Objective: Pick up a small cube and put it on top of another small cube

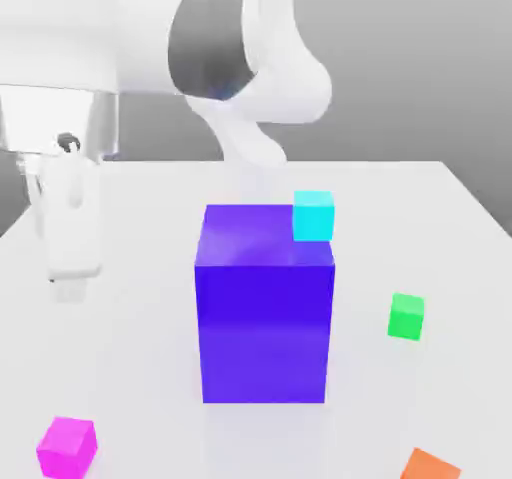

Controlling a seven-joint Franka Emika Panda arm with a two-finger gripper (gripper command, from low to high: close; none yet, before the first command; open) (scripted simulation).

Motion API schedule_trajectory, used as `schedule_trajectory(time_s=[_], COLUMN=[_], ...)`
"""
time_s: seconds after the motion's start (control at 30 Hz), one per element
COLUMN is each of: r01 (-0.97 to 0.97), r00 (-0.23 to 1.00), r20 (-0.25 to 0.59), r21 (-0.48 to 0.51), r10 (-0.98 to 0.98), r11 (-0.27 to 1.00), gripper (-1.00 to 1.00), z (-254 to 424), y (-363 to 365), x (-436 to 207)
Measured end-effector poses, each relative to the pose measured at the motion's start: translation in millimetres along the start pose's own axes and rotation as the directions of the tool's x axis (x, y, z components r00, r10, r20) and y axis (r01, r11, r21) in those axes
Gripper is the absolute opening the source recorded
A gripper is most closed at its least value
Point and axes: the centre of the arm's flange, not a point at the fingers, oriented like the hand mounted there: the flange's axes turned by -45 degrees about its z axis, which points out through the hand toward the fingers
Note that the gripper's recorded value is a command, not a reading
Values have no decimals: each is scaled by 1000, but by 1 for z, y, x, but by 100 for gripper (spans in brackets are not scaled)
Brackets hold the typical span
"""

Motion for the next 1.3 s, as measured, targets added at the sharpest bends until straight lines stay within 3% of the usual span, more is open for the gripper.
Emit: schedule_trajectory(time_s=[0.23,0.37,0.4,0.63,0.83,1.13,1.3], r01=[-345,-384,-385,-386,-368,-147,-23], r00=[935,918,918,917,926,982,991], r20=[27,22,22,21,31,123,136], r21=[-172,-193,-194,-193,-157,0,52], r10=[354,395,396,397,377,146,16], r11=[923,903,902,902,916,989,998], gripper=[0,0,-100,-100,-100,-100,-100], z=[123,180,192,194,127,40,1], y=[56,72,75,75,52,-34,-24], x=[18,15,14,14,11,-194,-312])
